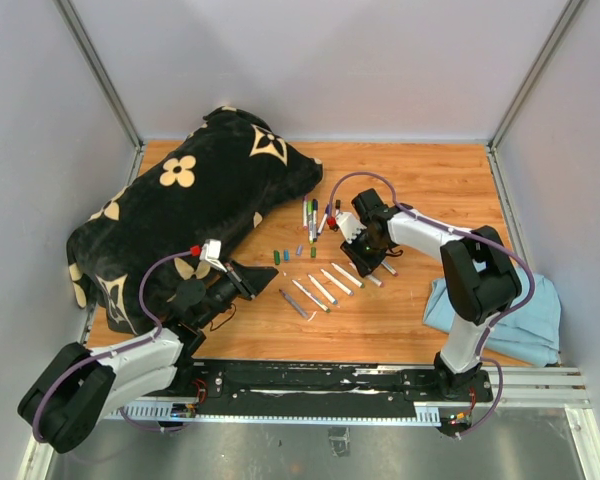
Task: Open the pen caps
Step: Place the pen at the center of the board.
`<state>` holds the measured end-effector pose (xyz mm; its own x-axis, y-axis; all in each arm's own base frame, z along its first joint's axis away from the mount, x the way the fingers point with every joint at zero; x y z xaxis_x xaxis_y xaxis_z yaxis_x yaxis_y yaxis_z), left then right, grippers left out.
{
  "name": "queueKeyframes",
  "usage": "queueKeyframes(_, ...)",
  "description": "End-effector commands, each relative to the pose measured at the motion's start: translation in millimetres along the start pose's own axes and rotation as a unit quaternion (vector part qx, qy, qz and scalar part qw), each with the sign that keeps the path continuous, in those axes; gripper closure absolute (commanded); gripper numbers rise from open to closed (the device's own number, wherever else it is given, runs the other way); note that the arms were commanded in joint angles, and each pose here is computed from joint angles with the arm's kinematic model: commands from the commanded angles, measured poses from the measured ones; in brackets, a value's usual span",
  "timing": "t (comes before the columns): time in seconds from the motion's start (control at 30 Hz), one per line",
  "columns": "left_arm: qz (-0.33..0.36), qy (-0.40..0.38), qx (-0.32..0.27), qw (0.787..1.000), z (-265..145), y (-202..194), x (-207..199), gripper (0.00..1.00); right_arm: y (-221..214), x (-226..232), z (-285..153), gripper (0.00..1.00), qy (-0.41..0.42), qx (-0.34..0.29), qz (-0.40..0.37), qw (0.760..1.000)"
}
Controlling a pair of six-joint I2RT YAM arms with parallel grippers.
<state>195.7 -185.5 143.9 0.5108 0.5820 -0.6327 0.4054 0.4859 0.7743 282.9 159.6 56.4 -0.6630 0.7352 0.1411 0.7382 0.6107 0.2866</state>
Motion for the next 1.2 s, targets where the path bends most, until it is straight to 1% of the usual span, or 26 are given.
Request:
queueKeyframes(0.0,0.004,-0.018,-0.017,1.0,3.8,10.6,-7.9,1.0,2.9,-8.3,-2.0,0.69,-0.005,-0.003,0.017,1.0)
queueKeyframes(0.17,0.002,-0.021,-0.013,1.0,5.2,10.4,-8.9,1.0,5.2,-8.0,-6.9,0.66,-0.008,-0.011,0.014,1.0)
queueKeyframes(0.5,-0.007,-0.016,0.0,1.0,12.8,6.1,-10.1,1.0,13.7,-6.2,-33.7,0.6,-0.018,-0.054,-0.004,0.998)
queueKeyframes(0.97,0.002,0.007,0.025,1.0,39.0,-14.2,-22.3,1.0,17.0,-0.5,-73.3,0.58,-0.008,-0.114,-0.038,0.993)
queueKeyframes(1.17,0.007,0.027,0.037,0.999,57.8,-23.5,-23.0,1.0,14.8,-8.7,-90.4,0.57,-0.015,-0.14,-0.03,0.99)
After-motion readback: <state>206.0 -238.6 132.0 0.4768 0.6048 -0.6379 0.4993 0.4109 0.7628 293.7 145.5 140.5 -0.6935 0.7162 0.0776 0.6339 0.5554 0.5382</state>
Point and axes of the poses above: each gripper's point midway between its finger pads, its own z axis out along the fingers, its own x axis along the line the jaws close on, y = z × x, the point moved 4 cm from there along -z, back along the fingers, and after that the axes turned 11 degrees about z, right-handed, at the moved point
